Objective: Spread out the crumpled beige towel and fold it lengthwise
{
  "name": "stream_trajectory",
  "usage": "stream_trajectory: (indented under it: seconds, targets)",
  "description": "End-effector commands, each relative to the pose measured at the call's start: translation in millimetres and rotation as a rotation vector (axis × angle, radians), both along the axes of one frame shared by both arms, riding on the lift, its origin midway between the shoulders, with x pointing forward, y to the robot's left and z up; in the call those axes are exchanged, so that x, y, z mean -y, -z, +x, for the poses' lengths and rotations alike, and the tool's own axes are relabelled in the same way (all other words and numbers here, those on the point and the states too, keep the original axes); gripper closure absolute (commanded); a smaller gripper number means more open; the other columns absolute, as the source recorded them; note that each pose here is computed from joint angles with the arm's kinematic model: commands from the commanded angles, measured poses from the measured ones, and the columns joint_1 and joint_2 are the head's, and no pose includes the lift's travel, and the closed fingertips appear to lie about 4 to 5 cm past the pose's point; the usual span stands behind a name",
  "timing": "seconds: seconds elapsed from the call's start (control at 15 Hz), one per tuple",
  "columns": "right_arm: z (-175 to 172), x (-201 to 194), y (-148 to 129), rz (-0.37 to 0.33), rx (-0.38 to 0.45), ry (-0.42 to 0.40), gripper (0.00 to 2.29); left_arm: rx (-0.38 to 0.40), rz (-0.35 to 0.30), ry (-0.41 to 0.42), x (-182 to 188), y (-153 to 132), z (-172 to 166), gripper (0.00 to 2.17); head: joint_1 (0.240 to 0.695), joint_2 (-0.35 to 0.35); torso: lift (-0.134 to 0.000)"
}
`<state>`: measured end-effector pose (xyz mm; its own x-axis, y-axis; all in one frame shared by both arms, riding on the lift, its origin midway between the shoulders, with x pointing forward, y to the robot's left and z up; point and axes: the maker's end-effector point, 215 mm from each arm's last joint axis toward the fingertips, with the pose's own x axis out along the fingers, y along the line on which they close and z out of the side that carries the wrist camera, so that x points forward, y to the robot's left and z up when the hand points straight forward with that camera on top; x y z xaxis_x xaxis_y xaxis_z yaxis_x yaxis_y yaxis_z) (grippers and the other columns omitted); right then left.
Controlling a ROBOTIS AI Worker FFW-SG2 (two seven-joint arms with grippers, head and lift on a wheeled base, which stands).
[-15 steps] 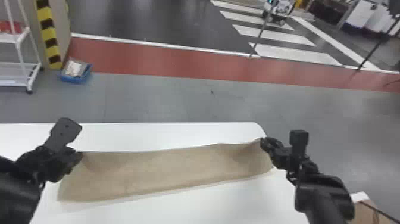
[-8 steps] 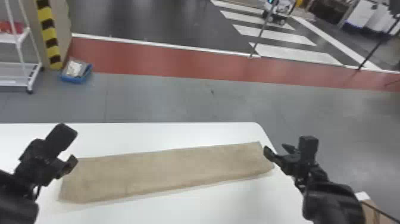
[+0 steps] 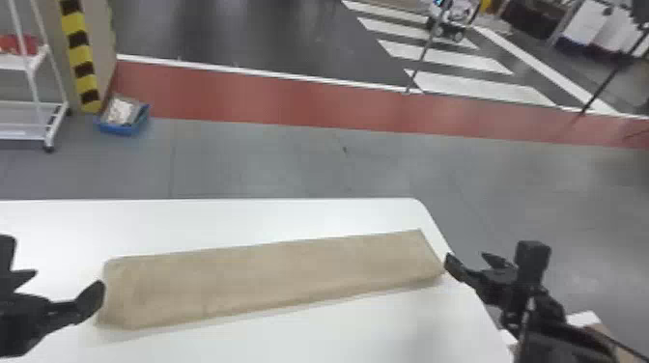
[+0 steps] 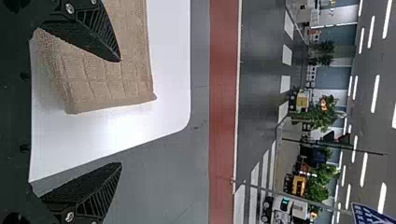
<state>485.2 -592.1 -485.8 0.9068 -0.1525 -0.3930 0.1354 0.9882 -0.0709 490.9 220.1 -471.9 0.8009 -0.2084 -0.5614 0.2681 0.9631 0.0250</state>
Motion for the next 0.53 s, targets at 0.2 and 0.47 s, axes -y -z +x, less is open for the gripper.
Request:
stream_trajectory:
  seconds: [0.2, 0.47]
  targets:
    - [-16.7, 20.6, -10.1, -0.049, 0.027, -0.030, 0.16, -0.028, -0.110, 0.028, 30.6, 13.3, -29.9, 0.09, 0.695, -0.350, 0.000]
    - [-13.2, 53.8, -23.2, -0.116, 0.010, -0.030, 0.16, -0.022, -0.102, 0.054, 62.4, 31.6, -32.7, 0.16, 0.695, -0.350, 0.000]
